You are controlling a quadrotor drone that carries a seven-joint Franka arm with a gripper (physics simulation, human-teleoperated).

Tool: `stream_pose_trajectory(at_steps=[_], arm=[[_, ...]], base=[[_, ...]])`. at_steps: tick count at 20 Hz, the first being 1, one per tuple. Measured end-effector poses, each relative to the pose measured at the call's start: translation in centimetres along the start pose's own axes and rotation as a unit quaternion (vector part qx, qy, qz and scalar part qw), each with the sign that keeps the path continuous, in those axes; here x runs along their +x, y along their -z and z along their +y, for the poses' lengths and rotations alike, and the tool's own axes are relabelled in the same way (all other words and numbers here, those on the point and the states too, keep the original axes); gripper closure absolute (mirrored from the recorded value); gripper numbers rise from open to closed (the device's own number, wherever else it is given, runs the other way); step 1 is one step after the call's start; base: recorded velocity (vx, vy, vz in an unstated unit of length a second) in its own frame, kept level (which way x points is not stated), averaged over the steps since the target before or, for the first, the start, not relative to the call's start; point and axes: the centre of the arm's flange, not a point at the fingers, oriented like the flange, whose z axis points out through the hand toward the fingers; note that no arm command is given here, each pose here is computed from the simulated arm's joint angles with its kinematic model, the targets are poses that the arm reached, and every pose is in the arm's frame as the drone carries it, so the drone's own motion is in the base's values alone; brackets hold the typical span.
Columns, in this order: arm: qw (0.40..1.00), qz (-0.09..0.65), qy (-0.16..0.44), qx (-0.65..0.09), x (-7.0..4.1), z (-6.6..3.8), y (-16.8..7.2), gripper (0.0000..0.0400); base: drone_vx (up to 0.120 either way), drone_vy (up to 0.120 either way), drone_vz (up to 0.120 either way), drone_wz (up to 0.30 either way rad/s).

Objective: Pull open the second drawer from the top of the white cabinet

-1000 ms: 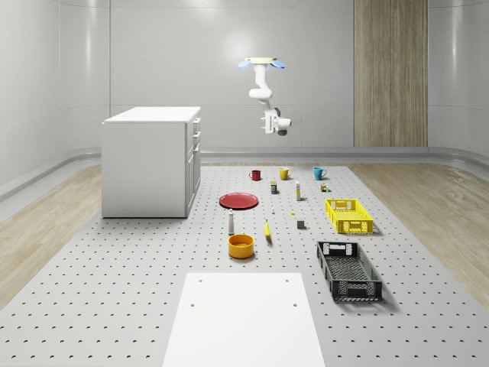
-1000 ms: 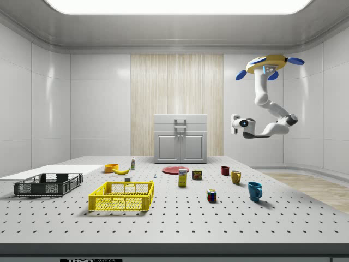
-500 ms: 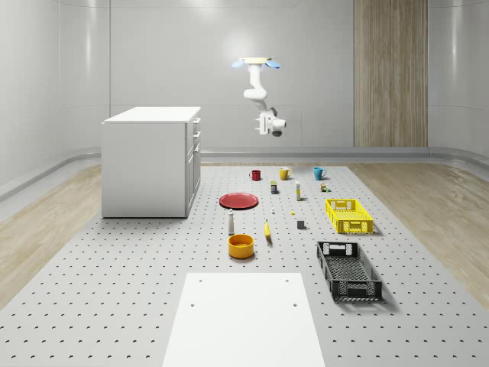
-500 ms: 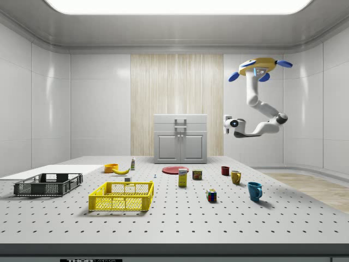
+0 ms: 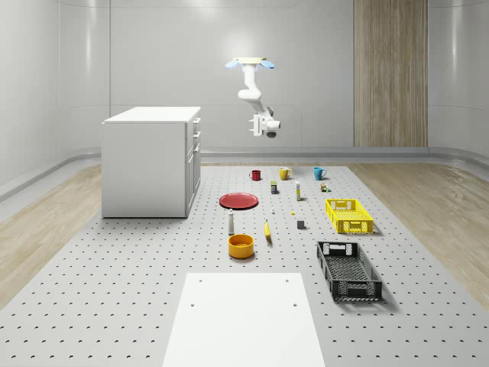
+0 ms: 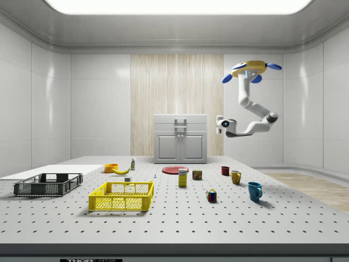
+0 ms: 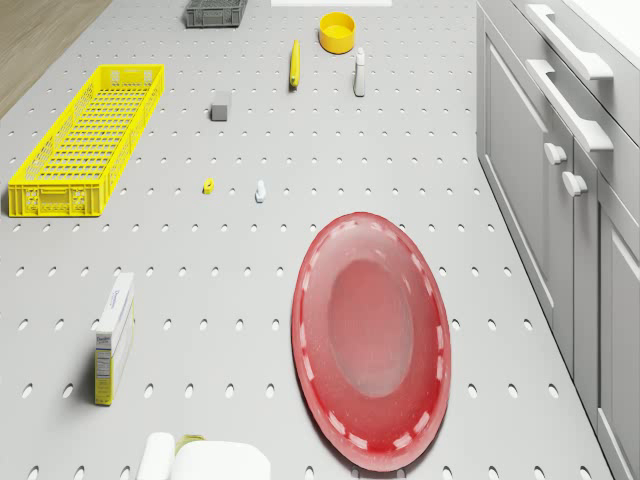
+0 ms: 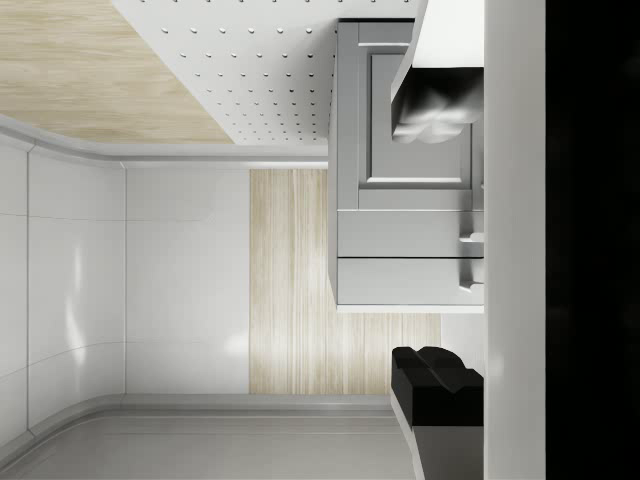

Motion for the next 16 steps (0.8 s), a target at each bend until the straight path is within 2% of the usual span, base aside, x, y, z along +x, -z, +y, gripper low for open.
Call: stream_pose_trajectory(at_steps=[16], arm=[[1.0, 0.0, 0.0, 0.0, 0.01, 0.0, 0.0, 0.01]], base=[[0.12, -0.12, 0.0, 0.0]])
